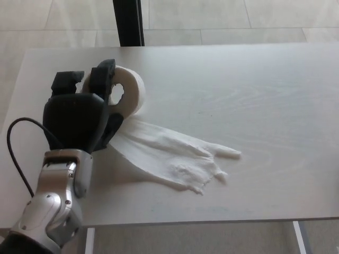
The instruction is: A toilet paper roll is kept in the middle of the desk infront of the robot. The robot places its left hand on the top of the toilet paper roll to hold it still and uses its right hand to tear off a piece of toilet paper from it and hands the paper to a person
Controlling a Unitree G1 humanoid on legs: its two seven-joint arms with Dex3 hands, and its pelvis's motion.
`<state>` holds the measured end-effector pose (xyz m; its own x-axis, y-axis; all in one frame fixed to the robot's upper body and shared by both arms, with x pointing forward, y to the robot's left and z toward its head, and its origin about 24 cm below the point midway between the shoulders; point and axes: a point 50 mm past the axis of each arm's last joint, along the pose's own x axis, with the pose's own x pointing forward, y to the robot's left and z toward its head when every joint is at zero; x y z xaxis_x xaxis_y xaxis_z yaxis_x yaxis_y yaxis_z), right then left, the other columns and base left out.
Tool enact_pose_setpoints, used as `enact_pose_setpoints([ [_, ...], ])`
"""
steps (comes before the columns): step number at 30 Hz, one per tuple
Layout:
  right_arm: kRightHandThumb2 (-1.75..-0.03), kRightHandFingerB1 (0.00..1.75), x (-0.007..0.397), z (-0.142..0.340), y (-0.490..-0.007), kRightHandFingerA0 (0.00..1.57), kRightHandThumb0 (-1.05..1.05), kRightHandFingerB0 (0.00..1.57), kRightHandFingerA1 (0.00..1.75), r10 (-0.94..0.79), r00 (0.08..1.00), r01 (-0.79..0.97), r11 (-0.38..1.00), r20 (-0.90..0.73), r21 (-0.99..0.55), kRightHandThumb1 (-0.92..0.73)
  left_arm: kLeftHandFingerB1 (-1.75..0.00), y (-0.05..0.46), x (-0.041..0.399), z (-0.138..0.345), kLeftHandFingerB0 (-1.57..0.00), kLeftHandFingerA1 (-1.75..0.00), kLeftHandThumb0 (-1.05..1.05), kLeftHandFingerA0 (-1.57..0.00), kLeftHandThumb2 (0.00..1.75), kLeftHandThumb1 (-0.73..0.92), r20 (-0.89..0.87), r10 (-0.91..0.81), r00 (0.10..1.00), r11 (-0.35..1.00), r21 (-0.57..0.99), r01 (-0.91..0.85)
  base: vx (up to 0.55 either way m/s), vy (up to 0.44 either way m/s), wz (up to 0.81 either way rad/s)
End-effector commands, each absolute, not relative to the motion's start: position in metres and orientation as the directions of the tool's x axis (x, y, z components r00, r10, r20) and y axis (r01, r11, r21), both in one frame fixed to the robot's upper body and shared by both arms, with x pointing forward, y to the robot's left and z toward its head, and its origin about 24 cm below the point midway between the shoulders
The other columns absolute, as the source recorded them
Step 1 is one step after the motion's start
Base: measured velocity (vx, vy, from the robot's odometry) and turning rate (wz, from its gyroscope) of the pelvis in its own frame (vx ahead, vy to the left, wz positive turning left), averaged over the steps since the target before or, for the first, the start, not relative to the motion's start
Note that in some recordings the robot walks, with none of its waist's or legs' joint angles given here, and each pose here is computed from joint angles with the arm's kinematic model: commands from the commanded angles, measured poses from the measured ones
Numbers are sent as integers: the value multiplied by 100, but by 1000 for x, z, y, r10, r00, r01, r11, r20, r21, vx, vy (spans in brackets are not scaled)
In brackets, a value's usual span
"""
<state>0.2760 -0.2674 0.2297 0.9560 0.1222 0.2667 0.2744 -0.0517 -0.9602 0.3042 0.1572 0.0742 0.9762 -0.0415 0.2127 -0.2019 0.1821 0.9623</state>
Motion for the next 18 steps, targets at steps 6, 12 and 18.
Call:
enact_pose_setpoints([
  [6, -105, 47, 123, 185, -350, 9, -74, 27, 50, -180, 926, 351, 86, 332, -933, -73, -45, 196, 314, 138, -23, -52, -51, -19, 62, 75, 188, 55, 981, 509, 840, -189, 0, 0, 0],
  [12, -100, 49, 89, 146, -377, 17, -69, 35, 51, -353, 904, 314, 159, 243, -936, -69, -41, 206, 307, 171, -11, -16, -58, 0, 83, 75, 79, 204, 976, 854, 474, -216, 0, 0, 0],
  [18, -65, 34, 57, 114, -416, 24, -63, 43, 46, -564, 820, 301, 273, 102, -914, -83, -22, 250, 274, 180, -1, -26, -44, -2, 81, 92, 95, 277, 956, 961, -15, -277, 0, 0, 0],
])
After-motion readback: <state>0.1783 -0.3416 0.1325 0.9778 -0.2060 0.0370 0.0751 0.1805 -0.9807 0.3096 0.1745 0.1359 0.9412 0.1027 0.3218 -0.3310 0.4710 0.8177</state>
